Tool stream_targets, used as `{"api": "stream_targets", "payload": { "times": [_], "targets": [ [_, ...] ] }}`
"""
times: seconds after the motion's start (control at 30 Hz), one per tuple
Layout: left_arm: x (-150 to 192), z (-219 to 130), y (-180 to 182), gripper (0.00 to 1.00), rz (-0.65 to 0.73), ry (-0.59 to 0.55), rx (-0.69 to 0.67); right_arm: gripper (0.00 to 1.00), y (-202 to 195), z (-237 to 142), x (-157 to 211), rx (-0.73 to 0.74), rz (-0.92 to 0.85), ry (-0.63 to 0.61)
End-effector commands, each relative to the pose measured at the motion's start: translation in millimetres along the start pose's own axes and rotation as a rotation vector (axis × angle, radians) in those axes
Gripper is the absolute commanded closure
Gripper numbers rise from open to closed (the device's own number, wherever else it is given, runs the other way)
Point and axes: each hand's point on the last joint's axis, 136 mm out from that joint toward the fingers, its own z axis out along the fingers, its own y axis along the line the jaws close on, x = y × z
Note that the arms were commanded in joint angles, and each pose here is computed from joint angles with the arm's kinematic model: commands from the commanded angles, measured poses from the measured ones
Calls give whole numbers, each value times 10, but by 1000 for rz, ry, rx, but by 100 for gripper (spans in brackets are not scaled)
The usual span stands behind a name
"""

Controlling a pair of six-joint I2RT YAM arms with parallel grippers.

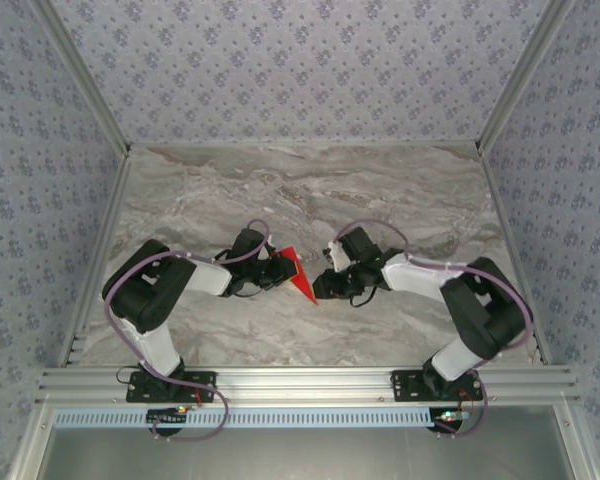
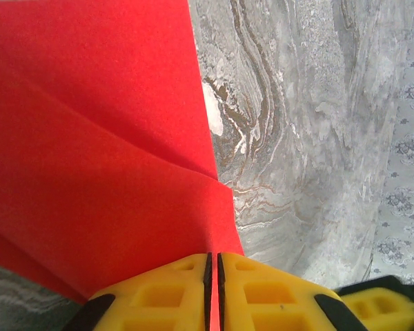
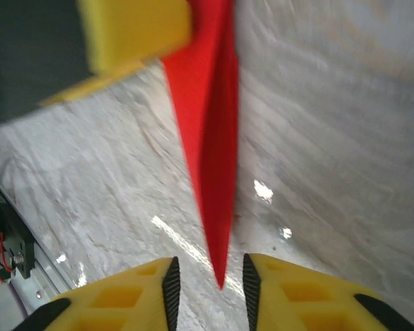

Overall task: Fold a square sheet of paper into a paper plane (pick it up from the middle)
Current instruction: Fold the wing for the fifth time at the center of the table.

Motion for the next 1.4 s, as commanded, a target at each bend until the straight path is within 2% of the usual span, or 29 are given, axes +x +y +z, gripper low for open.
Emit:
{"api": "stream_targets", "payload": {
  "times": [0.0,0.13,0.2,0.3,0.6,0.97,1.37],
  "targets": [
    [92,9,153,87,-2,25,-60,67,94,-91,-175,0,-21,-69],
    [95,18,155,87,-3,28,-62,80,321,93,-257,-106,-22,-18],
    [88,18,153,87,-5,27,-62,87,325,223,-269,-106,-19,12],
    [76,18,134,87,-5,24,-58,91,271,345,-293,-87,-10,29],
    [74,17,126,87,-5,25,-59,93,76,532,-166,-41,25,98],
    [76,13,229,87,-21,19,-106,93,-131,567,7,31,37,153],
    [117,-27,561,89,-55,34,-289,94,-132,424,298,28,-16,249]
  ]
}}
